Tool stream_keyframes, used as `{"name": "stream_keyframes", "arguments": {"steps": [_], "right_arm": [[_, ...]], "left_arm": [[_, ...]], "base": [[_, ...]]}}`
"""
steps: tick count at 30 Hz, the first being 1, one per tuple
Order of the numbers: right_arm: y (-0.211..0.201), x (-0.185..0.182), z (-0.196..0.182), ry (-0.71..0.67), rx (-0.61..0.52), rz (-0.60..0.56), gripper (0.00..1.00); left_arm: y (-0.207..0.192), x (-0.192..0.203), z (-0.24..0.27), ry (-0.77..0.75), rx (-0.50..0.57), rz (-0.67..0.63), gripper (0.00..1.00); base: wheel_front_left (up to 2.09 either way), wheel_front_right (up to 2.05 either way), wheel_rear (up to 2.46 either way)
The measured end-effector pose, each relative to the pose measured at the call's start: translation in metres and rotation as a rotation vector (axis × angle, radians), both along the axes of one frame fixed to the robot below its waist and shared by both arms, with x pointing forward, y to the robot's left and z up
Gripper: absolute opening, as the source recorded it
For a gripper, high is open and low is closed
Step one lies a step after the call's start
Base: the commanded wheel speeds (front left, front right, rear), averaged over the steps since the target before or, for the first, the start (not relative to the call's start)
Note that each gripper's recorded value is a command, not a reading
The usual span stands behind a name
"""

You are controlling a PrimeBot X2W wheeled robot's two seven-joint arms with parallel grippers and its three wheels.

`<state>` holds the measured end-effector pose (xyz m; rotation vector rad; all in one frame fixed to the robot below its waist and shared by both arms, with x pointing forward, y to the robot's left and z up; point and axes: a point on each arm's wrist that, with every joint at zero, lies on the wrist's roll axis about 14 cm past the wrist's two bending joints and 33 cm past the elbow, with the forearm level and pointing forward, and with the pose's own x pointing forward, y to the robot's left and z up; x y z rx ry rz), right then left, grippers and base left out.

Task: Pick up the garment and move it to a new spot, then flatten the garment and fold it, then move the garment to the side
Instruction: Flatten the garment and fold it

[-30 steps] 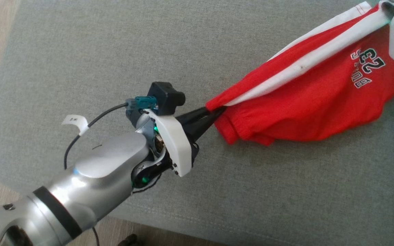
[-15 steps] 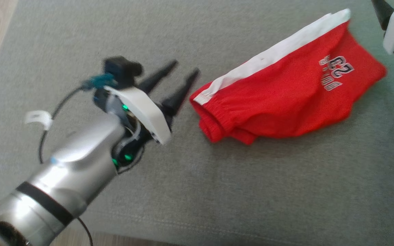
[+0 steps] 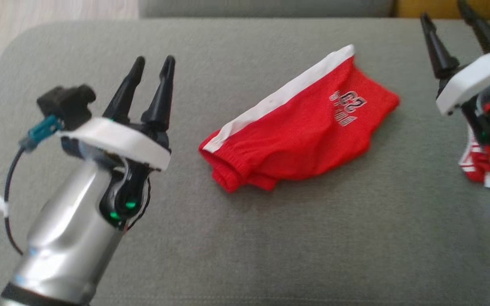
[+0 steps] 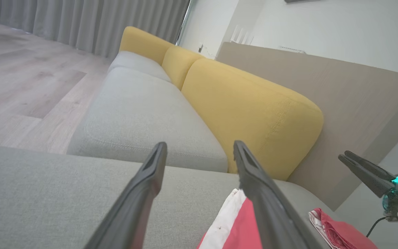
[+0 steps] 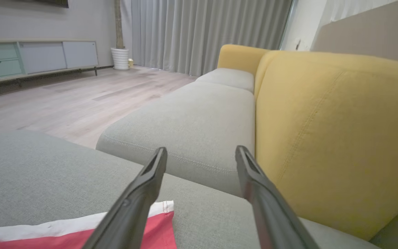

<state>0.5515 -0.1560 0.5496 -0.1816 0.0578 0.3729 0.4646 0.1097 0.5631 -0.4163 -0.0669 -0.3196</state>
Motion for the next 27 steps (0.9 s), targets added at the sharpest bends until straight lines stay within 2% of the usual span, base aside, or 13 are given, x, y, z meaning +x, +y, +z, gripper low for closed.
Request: {"name": "stream_keyframes", "arguments": {"steps": [6,12,20,27], "right_arm": [[-0.026,-0.032,0.023,-0.098,0.013,-0.046,1.00],[-0.052,-0.076,0.035,-0.229,-0.014,-0.112,1.00],[-0.043,-0.138,-0.022,-0.159,0.053,-0.194,1.00],[-0.031,-0.154,-0.040,-0.119,0.037,-0.205,1.00]], "left_arm": [[-0.005,-0.015,0.016,-0.077,0.021,0.028,1.00],[-0.005,-0.033,0.005,-0.093,0.049,0.078,1.00],[-0.013,-0.069,-0.037,-0.024,0.110,0.072,1.00],[-0.021,-0.079,-0.055,0.014,0.109,0.043,1.00]], "base": [[0.00,0.00,0.00],[0.00,0.00,0.00],[0.00,0.00,0.00],[0.00,0.00,0.00]]}}
